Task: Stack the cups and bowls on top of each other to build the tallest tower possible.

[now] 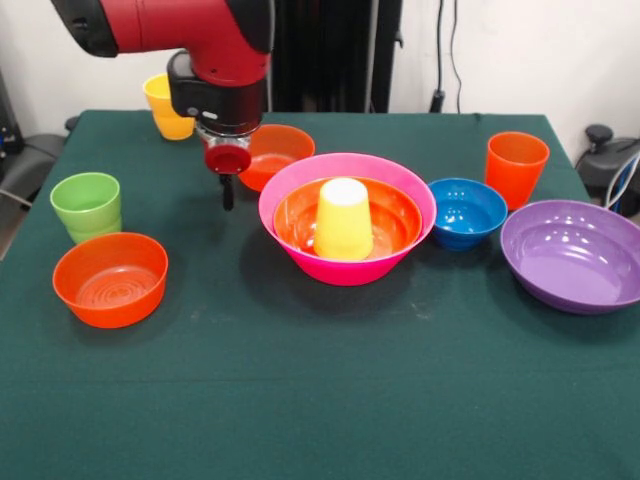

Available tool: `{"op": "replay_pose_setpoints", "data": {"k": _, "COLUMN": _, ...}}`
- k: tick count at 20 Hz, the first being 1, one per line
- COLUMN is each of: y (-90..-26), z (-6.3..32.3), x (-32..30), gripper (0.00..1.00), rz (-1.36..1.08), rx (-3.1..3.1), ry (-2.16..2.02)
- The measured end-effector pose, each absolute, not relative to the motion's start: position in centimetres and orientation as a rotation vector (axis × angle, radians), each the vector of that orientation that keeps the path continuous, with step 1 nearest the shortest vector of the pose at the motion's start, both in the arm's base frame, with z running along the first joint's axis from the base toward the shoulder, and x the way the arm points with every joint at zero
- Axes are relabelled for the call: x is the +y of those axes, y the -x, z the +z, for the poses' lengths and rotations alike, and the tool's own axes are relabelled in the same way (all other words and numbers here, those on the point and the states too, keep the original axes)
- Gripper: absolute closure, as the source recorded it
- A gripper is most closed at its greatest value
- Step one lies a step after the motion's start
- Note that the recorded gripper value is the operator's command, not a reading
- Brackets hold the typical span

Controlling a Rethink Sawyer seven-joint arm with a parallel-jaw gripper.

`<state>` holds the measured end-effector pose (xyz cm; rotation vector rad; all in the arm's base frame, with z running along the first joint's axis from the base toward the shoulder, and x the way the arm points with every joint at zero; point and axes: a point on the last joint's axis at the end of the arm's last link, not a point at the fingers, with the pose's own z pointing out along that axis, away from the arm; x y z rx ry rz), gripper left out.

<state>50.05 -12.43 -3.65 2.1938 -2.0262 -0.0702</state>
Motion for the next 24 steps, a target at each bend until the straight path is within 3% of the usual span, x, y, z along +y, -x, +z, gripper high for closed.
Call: {"op": "replay_pose_setpoints", "data": {"k": 24, "y": -49.4, "z": 0.3, "x": -14.7, "gripper": 0.0, "rz": -0.247, "rx": -2.253, "ry": -1.922}}
